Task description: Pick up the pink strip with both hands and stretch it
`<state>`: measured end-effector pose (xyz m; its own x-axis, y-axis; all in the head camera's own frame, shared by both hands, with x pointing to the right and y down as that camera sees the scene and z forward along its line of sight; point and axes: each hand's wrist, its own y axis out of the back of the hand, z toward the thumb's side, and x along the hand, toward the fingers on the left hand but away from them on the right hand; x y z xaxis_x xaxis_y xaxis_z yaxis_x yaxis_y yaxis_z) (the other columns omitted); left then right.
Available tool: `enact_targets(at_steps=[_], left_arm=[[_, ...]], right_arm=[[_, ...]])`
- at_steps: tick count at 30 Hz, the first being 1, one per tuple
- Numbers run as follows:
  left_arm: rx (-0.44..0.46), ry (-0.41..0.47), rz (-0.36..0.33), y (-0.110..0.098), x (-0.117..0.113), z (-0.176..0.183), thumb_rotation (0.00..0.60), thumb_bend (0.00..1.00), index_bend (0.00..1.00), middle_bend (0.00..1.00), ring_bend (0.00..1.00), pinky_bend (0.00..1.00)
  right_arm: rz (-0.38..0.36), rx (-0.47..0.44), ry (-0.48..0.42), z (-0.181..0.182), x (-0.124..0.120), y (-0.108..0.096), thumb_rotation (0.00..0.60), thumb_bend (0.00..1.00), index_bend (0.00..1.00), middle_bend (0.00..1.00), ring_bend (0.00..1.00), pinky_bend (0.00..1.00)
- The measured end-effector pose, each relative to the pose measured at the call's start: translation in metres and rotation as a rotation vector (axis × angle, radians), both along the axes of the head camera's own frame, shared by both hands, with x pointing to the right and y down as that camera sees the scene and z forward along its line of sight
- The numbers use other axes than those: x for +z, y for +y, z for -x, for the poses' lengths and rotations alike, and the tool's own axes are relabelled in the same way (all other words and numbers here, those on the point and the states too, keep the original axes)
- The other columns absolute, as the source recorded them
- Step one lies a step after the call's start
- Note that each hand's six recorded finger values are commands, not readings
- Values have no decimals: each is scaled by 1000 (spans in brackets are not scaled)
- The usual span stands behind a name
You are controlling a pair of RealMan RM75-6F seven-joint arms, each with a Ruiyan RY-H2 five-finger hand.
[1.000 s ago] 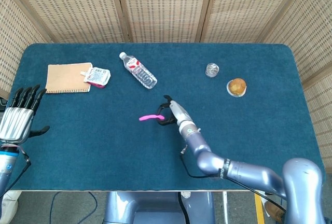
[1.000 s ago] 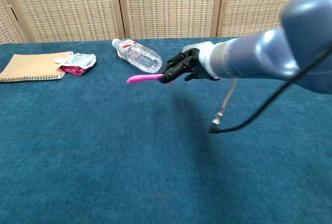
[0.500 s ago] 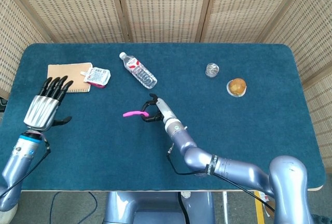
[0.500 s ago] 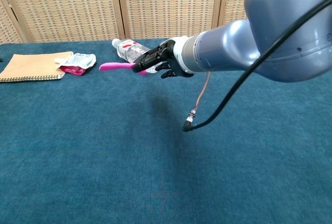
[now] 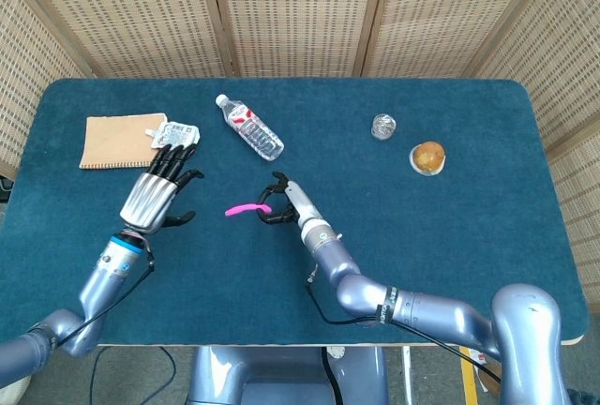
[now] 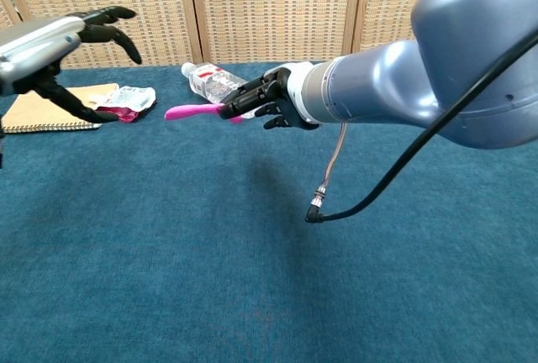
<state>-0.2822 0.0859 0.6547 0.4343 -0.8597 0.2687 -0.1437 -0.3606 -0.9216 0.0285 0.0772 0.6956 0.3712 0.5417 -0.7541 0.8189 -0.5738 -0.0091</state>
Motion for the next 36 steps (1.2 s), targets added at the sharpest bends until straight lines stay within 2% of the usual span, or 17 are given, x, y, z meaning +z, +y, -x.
enact_targets(at_steps=[12,24,36], left_arm=[[33,91,52,10,9,-42,600,198,382,0,0,0],[43,118,47,10,18,-72,600,234,463,0,0,0],[29,158,52,12,18,-83,600,255,483,0,0,0]], right_arm=[[-1,4,4,-4,0,-1,600,653,700,75,0,0],[-14,-13,17,-8,-3,-1,600,654,701,76,0,0],[-11,-29,32,-11,-1,2,600,657,703,80,0,0]])
